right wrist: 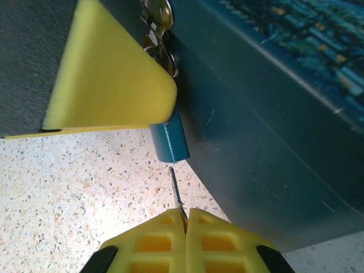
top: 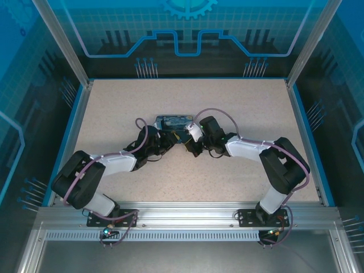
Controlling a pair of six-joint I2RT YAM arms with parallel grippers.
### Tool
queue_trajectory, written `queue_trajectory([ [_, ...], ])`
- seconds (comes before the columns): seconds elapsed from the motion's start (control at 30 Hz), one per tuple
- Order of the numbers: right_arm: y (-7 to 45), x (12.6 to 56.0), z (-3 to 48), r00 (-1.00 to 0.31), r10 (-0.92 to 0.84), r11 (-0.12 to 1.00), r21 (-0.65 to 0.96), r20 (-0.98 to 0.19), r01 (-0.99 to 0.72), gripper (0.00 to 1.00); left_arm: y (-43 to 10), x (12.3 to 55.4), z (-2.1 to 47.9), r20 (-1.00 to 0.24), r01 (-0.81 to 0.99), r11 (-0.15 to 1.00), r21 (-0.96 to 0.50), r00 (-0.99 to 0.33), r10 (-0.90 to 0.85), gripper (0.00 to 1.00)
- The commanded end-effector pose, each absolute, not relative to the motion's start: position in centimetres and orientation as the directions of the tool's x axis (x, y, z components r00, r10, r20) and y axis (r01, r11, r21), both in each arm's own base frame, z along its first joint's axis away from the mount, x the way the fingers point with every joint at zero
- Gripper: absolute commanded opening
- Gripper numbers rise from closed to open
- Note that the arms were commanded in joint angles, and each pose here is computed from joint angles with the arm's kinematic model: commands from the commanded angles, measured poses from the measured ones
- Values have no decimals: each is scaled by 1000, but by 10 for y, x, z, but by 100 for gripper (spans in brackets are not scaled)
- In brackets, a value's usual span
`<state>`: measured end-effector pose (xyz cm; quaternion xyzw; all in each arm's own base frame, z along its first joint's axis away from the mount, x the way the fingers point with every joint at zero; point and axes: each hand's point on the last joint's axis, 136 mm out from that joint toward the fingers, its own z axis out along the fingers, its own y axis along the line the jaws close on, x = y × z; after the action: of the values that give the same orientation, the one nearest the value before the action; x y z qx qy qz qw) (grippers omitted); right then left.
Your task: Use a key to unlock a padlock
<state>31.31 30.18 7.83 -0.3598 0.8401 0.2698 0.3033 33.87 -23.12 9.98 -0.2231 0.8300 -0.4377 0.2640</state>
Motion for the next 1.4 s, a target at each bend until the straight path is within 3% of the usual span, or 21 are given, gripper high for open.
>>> queue_trajectory([
  [0.0, 313, 317, 85, -536, -428, 581, 232, -728, -780, 0, -239, 341, 126, -265, -78, 482, -873, -753, -602, 4],
  [1.37, 307, 318, 101, -505, -334, 580, 249, -795, -775, 0, -238, 340, 127, -265, -83, 484, -871, -750, -606, 3],
])
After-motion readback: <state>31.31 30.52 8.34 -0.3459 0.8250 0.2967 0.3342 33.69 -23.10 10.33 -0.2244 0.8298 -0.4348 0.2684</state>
